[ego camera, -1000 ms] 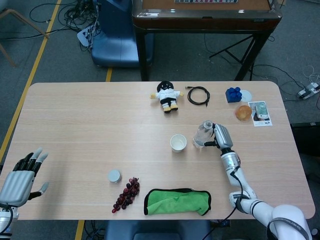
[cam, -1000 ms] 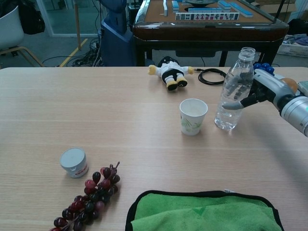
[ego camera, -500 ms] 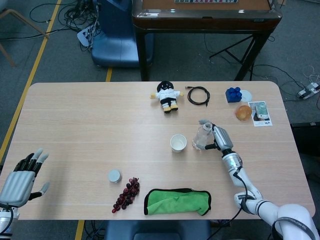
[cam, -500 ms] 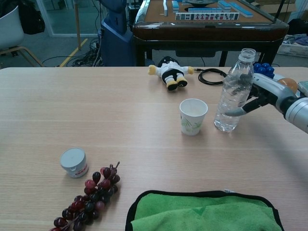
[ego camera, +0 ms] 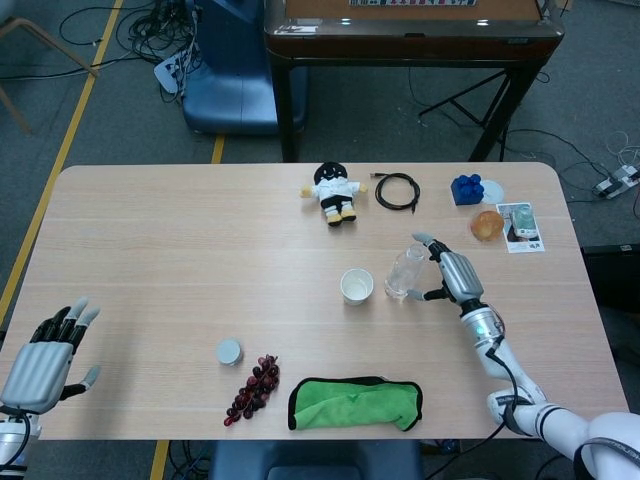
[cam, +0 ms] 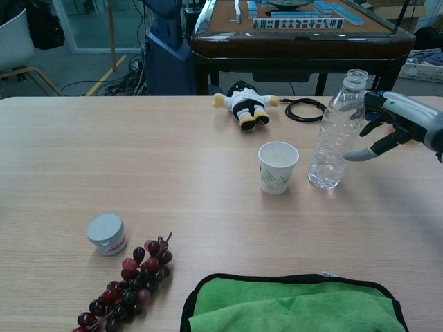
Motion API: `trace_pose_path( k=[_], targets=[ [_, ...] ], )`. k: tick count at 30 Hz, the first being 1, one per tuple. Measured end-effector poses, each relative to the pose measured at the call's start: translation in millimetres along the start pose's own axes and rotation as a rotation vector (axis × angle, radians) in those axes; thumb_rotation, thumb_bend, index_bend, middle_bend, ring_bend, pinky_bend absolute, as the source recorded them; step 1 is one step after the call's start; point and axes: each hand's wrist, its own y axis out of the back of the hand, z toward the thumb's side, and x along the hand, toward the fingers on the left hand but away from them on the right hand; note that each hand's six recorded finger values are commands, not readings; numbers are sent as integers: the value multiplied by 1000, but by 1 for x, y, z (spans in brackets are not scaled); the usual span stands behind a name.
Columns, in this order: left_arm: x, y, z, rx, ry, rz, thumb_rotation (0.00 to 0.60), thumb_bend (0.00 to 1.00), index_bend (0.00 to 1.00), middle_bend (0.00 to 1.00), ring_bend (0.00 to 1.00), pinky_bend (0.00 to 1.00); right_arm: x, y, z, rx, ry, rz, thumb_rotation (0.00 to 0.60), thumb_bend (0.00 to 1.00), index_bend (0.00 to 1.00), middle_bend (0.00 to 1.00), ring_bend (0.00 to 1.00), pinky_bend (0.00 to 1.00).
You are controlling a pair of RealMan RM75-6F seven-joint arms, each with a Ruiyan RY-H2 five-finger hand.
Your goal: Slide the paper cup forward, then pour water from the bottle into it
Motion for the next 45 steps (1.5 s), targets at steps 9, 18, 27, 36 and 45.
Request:
trace_pose_path(
  k=[9,18,27,36,45],
  targets=[
    [4,2,-2,-7,8,19,600,275,96,0,0,107,34,37,-3,255,-15,-22,600,0,126,146,153,317],
    [12,4,-4,-16,40,33,600,275,96,0,0,110,78,71,-10,467,-78,-73,600,0,126,158,153,317],
    [16,13,-6,-24,54,102,600,275,109,0,0,156,128,97,-18,585,-150,-130,600,0,126,165,153,317],
    [16,15,-9,-16,66,150,600,276,113,0,0,161,171,100,-18,656,-159,-148,600,0,126,197,153,317],
    [15,9,-12,39,71,145,600,275,113,0,0,161,197,100,-8,651,-114,-173,600,0,129,203,153,317]
  ],
)
